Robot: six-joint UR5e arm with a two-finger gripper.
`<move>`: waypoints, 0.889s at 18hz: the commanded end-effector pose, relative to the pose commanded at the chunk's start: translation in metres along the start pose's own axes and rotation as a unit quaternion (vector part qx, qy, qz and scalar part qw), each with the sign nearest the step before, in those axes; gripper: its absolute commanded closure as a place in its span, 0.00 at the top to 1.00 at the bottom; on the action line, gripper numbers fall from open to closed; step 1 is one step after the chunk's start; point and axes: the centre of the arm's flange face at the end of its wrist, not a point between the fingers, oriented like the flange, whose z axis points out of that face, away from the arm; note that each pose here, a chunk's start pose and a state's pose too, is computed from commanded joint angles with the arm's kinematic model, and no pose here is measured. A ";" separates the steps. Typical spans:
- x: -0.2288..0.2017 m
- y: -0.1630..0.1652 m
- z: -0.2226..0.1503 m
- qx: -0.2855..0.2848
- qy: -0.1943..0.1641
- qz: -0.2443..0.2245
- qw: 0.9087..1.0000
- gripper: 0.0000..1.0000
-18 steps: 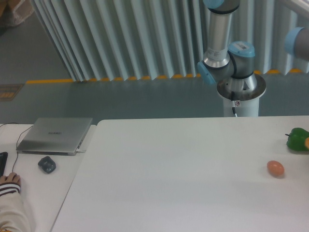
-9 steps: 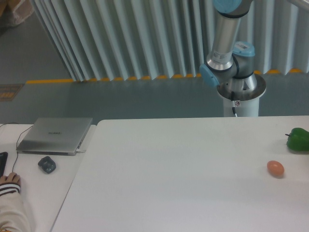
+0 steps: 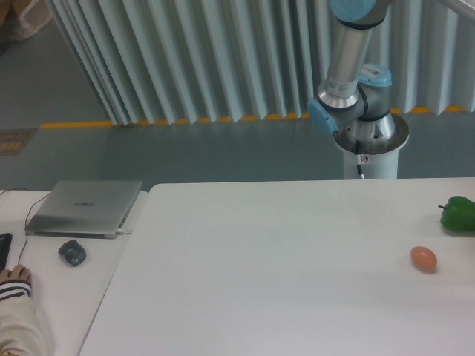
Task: Place the triangular bread in the basket
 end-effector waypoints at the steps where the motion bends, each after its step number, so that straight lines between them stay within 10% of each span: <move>1: 0.003 -0.008 0.000 -0.002 0.004 0.000 1.000 1.00; 10: 0.022 -0.090 -0.035 0.037 -0.007 -0.031 0.999 1.00; 16: 0.020 -0.111 -0.074 0.067 0.086 0.102 0.989 1.00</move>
